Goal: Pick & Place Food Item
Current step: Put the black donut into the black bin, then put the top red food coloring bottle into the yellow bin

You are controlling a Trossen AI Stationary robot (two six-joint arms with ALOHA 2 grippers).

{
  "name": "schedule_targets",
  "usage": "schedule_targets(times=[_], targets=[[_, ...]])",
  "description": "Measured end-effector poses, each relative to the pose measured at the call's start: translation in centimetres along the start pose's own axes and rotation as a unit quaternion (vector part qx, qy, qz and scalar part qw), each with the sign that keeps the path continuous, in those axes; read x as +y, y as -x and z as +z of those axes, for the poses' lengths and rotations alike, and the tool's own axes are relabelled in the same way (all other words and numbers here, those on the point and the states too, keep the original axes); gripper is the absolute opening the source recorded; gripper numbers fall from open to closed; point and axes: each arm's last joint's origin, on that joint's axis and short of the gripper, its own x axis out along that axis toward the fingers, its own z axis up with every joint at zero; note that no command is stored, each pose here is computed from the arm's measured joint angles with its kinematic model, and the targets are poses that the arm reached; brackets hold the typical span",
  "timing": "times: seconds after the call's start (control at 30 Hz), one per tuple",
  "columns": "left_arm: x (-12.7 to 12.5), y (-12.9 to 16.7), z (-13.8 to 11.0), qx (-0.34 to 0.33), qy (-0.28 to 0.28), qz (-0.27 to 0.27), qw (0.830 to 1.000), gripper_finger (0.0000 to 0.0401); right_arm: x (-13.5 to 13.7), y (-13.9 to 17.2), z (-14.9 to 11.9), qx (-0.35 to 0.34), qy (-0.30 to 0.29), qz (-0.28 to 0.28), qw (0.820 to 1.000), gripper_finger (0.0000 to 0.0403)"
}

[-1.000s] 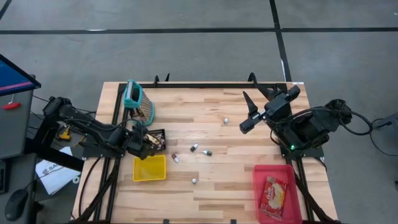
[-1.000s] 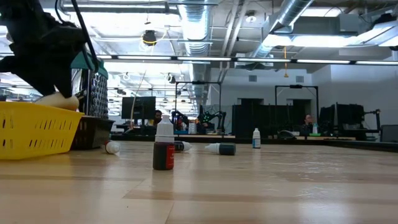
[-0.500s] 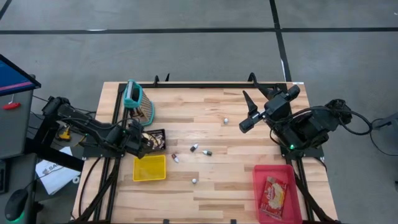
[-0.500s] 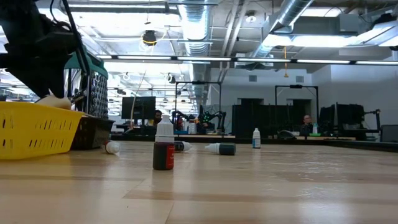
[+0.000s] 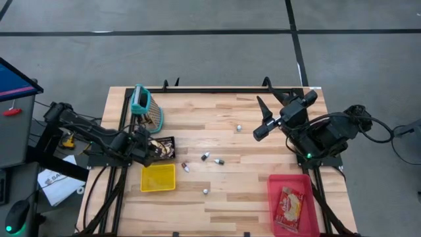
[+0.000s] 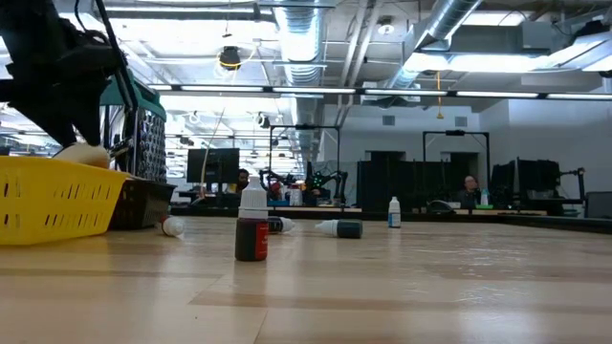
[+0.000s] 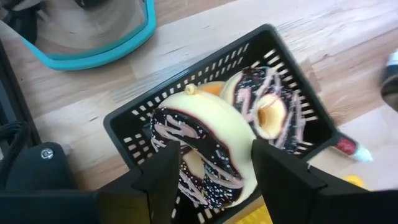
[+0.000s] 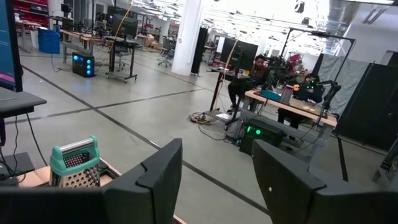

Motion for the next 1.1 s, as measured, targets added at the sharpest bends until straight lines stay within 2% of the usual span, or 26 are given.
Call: schedule_targets(times=[0.33,0.47,0.53,0.63,0.7,0.8,0.87,0.97,1.1], targets=[[1.3,1.3,0.6,0.012,0.015,-0.033,0.999,0.0194,0.1,0.0,-0.2,0.000,0.002,0.000,1.000,0.0187],[0.3,2.0,0.9,0.005,0.012,-0.122,0.992,0.0193,0.1,0.0,-0.2,0.000,0.003,0.000,1.000,0.0187],[-0.6,2.4,1.0,-0.001,-0.016,-0.175,0.984,0.0191,0.1,0.0,-0.2,0.000,0.003,0.000,1.000,0.0187],[-2.5,3.5,0.9,-0.021,-0.093,-0.280,0.955,0.0187,0.1,0.0,-0.2,0.000,0.004,0.000,1.000,0.0187],[-3.9,4.6,1.0,-0.055,-0.151,-0.360,0.919,0.0185,0.2,0.0,-0.2,0.000,0.007,0.000,1.000,0.0187],[-5.3,5.9,1.4,-0.138,-0.229,-0.424,0.865,0.0185,0.2,0.0,-0.2,0.000,0.010,0.000,1.000,0.0187],[-5.9,6.0,1.7,-0.191,-0.292,-0.421,0.837,0.0186,0.2,0.0,-0.3,0.000,0.014,0.000,1.000,0.0187],[-6.9,5.0,2.1,-0.243,-0.383,-0.378,0.807,0.0192,0.3,0.0,-0.4,0.000,0.023,0.000,1.000,0.0187],[-8.8,3.4,3.5,-0.265,-0.459,-0.311,0.789,0.0207,0.3,0.0,-0.4,0.000,0.021,0.000,1.000,0.0187]])
